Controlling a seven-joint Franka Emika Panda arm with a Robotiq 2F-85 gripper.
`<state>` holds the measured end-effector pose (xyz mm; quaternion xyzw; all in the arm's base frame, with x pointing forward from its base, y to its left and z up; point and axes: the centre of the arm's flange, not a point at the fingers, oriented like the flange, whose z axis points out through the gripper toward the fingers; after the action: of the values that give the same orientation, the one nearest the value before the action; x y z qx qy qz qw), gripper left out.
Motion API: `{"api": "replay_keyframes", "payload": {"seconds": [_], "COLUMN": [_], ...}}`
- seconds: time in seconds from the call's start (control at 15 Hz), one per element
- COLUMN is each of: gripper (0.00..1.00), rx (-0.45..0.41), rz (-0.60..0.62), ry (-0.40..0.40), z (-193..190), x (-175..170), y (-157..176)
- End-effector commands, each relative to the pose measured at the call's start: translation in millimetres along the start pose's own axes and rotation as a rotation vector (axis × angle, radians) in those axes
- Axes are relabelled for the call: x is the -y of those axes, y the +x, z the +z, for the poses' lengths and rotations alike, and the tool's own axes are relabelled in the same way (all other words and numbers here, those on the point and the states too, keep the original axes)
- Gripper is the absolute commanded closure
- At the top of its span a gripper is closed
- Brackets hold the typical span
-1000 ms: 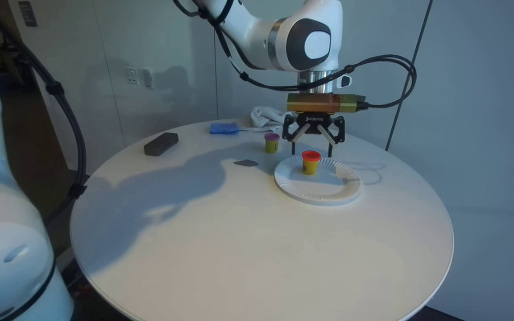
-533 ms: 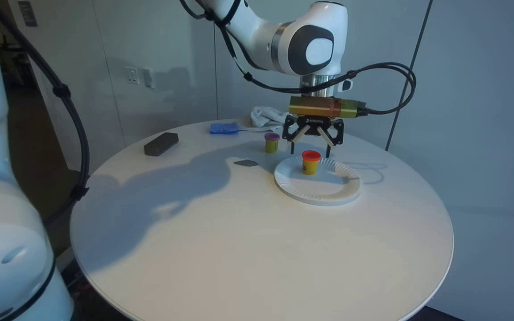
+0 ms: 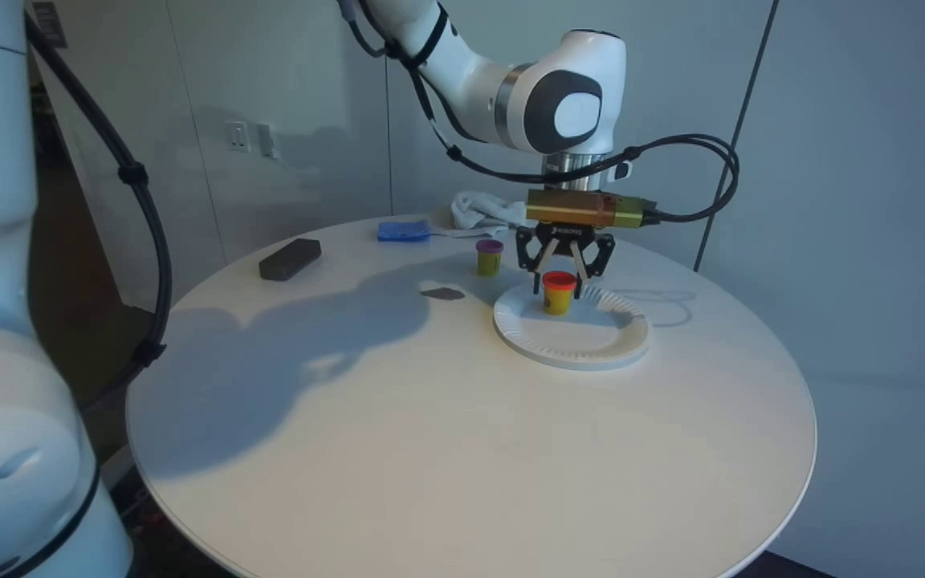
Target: Move the bottles on the plate onto the table
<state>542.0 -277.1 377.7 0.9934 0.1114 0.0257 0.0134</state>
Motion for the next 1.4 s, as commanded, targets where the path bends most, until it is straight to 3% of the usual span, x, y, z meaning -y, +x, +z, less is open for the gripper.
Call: {"api": "replay_keyframes", "payload": {"seconds": [0.0, 0.13, 0.4, 0.8, 1.07, 1.33], "gripper": [0.66, 0.77, 0.77, 0.77, 0.77, 0.77], "rx": [-0.024, -0.019, -0.025, -0.069, -0.099, -0.073], "rz": [-0.016, -0.016, -0.018, -0.078, -0.231, -0.384], "ry": [-0.003, -0.007, -0.038, -0.096, -0.066, -0.023], "z": [-3.3, -3.8, -27.0, -101.3, -139.8, -145.2], "x": [-9.0, -8.2, -3.2, 27.6, 88.8, 150.0], "y": [6.6, 6.2, 0.5, -4.7, 5.2, 26.7]}}
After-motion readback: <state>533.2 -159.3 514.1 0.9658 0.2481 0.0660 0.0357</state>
